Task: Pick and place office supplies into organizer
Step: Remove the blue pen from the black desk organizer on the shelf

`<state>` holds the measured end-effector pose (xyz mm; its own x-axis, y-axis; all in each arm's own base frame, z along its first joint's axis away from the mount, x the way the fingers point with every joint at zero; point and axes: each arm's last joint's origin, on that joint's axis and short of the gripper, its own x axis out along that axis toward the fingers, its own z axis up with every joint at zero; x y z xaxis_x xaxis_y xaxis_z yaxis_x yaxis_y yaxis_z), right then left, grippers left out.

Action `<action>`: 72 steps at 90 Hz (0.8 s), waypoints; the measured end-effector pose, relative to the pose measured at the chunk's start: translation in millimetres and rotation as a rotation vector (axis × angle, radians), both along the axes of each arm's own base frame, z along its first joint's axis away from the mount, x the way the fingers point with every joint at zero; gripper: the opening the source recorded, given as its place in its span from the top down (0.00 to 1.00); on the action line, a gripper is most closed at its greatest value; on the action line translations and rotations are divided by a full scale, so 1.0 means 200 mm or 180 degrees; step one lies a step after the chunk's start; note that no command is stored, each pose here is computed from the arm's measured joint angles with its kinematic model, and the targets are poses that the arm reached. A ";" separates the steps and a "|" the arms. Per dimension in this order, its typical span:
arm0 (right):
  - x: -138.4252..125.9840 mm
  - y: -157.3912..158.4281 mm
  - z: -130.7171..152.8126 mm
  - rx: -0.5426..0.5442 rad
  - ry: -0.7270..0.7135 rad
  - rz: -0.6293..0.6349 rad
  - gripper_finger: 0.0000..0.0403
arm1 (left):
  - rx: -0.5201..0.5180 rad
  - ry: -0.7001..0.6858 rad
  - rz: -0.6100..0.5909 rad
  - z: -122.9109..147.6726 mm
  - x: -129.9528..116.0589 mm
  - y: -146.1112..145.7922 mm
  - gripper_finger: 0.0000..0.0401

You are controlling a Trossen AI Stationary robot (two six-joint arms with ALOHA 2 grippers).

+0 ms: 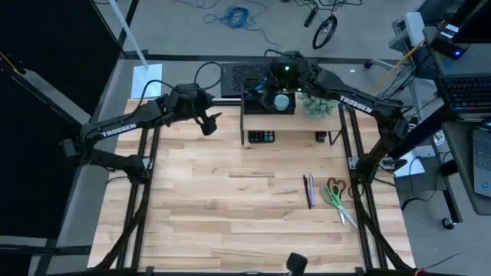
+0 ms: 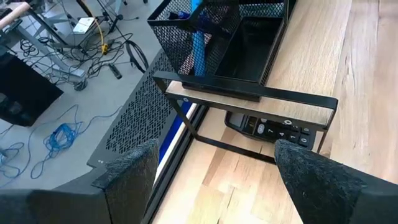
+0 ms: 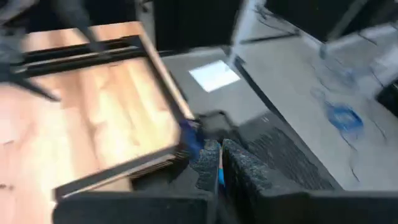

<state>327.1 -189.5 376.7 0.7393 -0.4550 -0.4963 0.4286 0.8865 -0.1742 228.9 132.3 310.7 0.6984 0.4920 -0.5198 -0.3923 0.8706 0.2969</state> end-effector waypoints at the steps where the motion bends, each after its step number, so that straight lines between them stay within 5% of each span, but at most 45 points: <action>1: 0.01 0.00 0.00 -0.0005 0.0002 0.0016 0.93 | 0.0000 0.0000 0.0001 0.00 0.00 0.00 0.23; 33: 0.01 -0.07 -0.01 -0.0220 -0.0008 -0.0341 0.59 | -0.0008 0.0003 0.0002 0.00 0.00 0.00 0.23; 72: -0.21 -0.28 -0.06 -0.0020 0.0372 0.0103 0.59 | -0.0005 0.0000 0.0002 0.00 0.00 0.00 0.23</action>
<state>284.6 -246.1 365.6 0.6910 -0.4351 -0.5772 0.3762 0.8984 -0.2268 228.9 132.3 310.7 0.6982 0.4916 -0.5204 -0.3929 0.8708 0.2955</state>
